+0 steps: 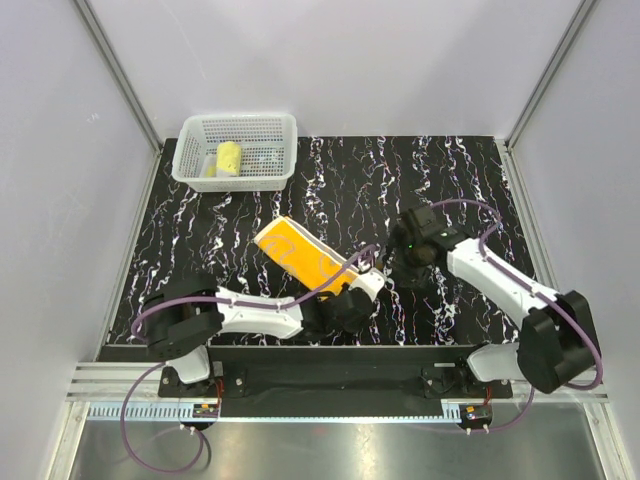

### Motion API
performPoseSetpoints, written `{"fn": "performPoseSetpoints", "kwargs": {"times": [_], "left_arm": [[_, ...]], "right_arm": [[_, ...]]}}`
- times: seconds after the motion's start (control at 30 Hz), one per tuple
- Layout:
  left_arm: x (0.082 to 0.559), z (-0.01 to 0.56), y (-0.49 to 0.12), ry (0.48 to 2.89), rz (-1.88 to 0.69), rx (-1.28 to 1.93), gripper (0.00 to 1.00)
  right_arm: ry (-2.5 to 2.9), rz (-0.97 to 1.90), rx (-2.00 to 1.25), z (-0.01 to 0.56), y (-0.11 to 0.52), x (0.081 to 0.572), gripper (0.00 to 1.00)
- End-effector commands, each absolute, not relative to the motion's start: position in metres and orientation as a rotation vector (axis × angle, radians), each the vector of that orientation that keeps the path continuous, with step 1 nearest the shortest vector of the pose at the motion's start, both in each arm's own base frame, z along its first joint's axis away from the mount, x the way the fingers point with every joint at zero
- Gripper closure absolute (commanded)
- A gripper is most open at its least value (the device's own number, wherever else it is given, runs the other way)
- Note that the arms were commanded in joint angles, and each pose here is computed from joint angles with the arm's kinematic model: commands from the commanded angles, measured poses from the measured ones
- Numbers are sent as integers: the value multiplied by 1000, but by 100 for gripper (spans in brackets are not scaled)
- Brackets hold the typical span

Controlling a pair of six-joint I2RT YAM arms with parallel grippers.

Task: Roll the towels

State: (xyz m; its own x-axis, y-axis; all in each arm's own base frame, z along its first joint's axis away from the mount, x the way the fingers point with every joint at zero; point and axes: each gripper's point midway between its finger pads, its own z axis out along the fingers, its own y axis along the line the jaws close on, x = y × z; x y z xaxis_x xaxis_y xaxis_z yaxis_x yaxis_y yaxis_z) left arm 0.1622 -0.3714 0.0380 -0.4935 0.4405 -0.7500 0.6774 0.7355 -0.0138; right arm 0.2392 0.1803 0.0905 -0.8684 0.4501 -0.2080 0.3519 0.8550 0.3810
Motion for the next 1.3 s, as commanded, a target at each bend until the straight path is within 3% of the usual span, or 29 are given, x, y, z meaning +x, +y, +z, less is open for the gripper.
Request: {"fn": "performPoseSetpoints", "kwargs": {"times": [0.0, 0.2, 0.53, 0.77, 1.07, 1.27], "left_arm": [[154, 49, -380, 2203, -581, 818, 94], [156, 50, -379, 2259, -793, 752, 94], [169, 74, -374, 2267, -1288, 519, 93], [181, 105, -371, 2221, -1672, 370, 93], [196, 90, -360, 2277, -1733, 203, 93], [198, 88, -353, 2207, -1917, 56, 94]], "right_arm": [[2653, 427, 631, 111, 152, 249, 18], [2524, 497, 654, 128, 140, 252, 18], [2322, 1067, 478, 152, 194, 239, 18], [2291, 1142, 439, 137, 200, 233, 18], [2294, 1171, 450, 111, 209, 240, 19], [2323, 1163, 444, 97, 221, 245, 20]]}}
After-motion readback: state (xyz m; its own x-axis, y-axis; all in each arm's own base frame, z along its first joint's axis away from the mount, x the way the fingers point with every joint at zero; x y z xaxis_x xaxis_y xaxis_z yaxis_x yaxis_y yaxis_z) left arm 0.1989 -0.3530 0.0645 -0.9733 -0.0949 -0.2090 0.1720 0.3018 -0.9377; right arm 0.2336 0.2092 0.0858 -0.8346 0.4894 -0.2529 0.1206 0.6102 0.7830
